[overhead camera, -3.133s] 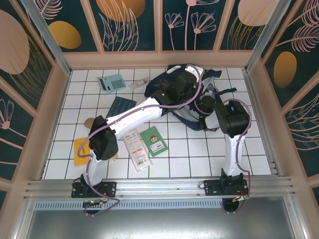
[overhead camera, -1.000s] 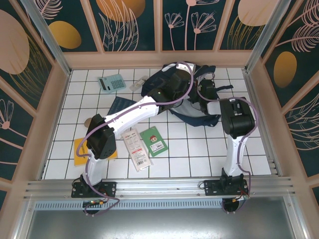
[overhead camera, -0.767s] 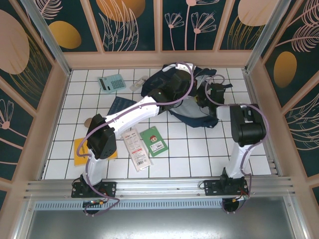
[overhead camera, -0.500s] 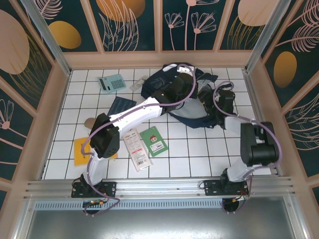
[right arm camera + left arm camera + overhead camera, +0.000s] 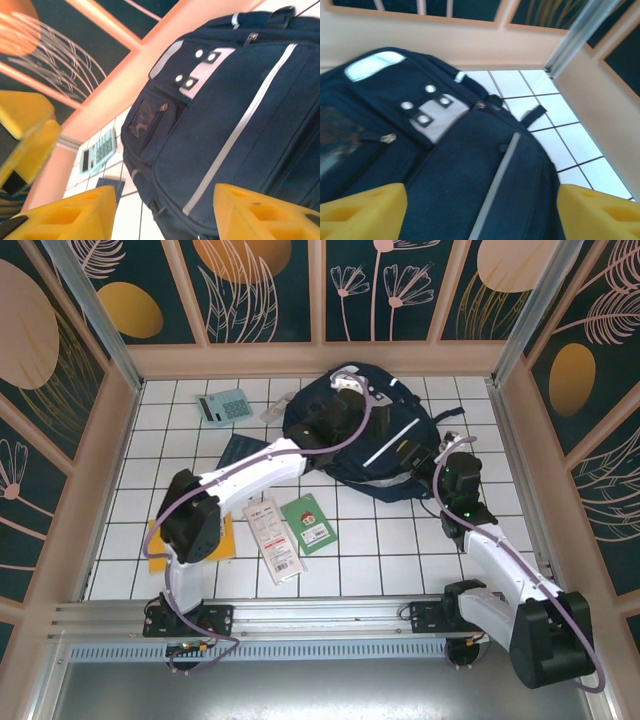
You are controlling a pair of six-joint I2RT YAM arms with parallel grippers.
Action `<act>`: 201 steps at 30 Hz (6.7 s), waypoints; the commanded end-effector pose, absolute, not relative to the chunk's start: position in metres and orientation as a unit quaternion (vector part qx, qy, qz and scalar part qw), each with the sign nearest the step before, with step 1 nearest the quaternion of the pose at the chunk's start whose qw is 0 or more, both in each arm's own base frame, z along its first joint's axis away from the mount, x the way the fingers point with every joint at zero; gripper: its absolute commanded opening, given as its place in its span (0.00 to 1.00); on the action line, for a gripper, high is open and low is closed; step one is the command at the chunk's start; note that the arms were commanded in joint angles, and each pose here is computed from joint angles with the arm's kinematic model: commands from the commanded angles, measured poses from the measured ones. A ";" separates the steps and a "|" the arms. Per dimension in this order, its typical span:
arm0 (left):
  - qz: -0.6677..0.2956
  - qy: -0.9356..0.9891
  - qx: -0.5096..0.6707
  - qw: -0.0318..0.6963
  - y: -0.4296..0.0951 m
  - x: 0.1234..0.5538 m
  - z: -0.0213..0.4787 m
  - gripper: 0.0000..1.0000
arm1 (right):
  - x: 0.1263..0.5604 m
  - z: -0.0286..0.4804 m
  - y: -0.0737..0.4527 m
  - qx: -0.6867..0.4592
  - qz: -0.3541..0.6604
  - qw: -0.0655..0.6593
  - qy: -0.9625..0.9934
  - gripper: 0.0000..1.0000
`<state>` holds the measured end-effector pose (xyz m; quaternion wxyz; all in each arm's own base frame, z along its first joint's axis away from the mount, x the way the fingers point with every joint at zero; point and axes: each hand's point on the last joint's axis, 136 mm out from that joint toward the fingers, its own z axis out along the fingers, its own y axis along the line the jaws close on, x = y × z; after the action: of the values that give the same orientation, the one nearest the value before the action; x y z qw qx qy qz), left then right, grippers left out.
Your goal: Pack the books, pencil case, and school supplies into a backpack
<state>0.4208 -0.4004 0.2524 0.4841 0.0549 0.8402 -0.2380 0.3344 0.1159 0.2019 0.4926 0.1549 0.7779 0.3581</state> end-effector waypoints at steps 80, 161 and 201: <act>-0.269 0.890 -0.223 0.293 -0.127 0.396 0.045 0.82 | 0.379 0.030 0.412 0.008 0.326 0.244 0.913 0.55; -0.209 0.921 -0.222 0.241 -0.114 0.364 -0.013 0.11 | 0.397 0.099 0.432 -0.129 0.525 0.179 0.822 0.49; -0.281 0.853 -0.099 0.429 -0.170 0.389 0.178 0.63 | 0.382 0.221 0.323 -0.050 0.512 0.374 0.772 0.00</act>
<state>0.3912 -0.1532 0.1638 0.4178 -0.1349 0.8517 -0.2862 0.3792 0.3435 0.1914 0.3101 -0.0762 0.7943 0.5168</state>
